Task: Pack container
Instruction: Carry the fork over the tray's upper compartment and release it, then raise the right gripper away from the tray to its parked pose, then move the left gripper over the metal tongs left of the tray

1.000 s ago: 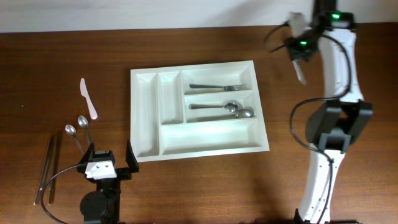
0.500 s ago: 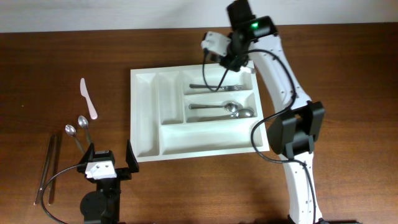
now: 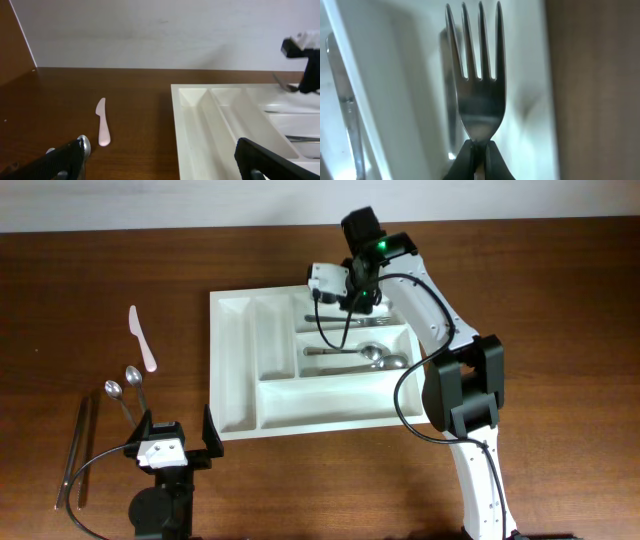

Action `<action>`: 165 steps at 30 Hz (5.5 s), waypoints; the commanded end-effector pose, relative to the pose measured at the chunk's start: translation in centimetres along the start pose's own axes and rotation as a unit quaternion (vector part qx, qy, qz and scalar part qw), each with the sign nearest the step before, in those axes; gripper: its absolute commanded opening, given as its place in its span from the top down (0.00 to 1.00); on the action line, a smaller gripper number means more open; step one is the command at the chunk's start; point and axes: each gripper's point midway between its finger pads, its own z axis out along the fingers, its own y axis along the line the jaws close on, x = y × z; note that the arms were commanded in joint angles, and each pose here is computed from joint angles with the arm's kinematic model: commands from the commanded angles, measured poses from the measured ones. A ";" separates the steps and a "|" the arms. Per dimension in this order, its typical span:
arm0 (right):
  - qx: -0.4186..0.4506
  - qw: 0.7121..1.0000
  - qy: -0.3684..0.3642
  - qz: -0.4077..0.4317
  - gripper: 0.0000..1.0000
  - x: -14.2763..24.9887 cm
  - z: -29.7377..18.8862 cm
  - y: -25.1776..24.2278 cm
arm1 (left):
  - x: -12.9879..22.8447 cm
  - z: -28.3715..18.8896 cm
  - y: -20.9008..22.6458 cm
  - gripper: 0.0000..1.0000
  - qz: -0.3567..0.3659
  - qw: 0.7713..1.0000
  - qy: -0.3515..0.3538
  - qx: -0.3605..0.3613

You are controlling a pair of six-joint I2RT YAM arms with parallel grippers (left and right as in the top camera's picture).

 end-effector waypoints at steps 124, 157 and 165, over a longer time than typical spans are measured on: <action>0.241 0.663 0.176 0.687 0.01 23.9 -20.4 -4.6 | 8.7 1.9 18.7 0.01 -0.256 0.793 0.495 -0.244; 0.241 0.663 0.176 0.687 0.01 23.9 -20.4 -4.6 | 4.7 7.6 24.6 0.05 -0.061 0.906 0.377 -0.183; 0.241 0.663 0.176 0.687 0.01 23.9 -20.4 -4.6 | 7.1 6.9 23.9 0.05 -0.065 0.891 0.419 -0.165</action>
